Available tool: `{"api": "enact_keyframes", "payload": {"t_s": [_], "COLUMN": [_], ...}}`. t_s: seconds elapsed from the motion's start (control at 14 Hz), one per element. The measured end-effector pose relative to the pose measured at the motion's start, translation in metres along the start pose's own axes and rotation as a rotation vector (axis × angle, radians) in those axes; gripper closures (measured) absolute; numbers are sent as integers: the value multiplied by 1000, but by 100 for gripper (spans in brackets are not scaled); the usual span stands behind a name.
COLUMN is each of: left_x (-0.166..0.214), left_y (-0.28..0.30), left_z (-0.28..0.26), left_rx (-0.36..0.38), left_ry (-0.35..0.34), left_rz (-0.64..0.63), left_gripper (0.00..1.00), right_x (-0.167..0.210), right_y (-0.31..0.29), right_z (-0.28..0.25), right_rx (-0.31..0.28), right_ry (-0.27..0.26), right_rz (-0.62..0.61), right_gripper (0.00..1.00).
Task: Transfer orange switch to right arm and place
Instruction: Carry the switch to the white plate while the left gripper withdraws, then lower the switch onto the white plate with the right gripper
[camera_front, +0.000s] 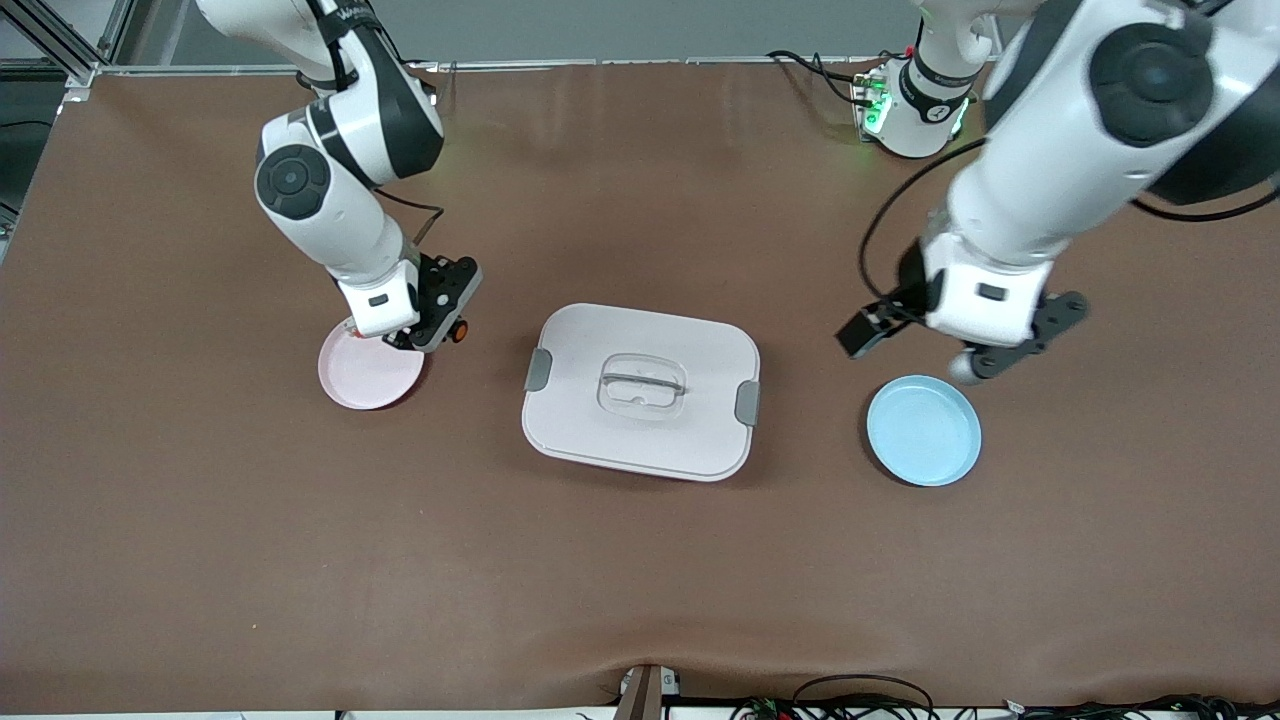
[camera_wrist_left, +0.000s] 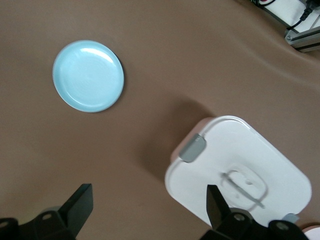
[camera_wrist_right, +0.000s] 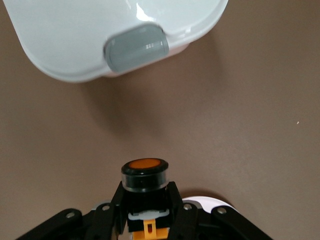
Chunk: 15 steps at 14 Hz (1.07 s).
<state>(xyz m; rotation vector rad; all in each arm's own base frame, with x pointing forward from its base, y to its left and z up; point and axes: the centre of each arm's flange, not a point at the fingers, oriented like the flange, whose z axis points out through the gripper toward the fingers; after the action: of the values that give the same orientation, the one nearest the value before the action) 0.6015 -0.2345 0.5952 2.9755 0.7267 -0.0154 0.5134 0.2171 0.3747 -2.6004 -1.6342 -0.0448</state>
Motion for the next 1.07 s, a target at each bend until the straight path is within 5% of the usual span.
{"api": "enact_keyframes", "payload": {"t_s": [0.5, 1.07], "left_x": [58, 64], "left_y": [-96, -143], "left_z": [-37, -64], "left_rx": [40, 72], "left_ry": [2, 0], "left_rz": [179, 291], "left_gripper": [0, 0], "right_x": [-83, -106], "right_y": [39, 32], "right_z": [54, 102], "right_rx": [-40, -55], "right_ry": [-5, -10], "right_rz": [-231, -329], "right_gripper": [65, 65]}}
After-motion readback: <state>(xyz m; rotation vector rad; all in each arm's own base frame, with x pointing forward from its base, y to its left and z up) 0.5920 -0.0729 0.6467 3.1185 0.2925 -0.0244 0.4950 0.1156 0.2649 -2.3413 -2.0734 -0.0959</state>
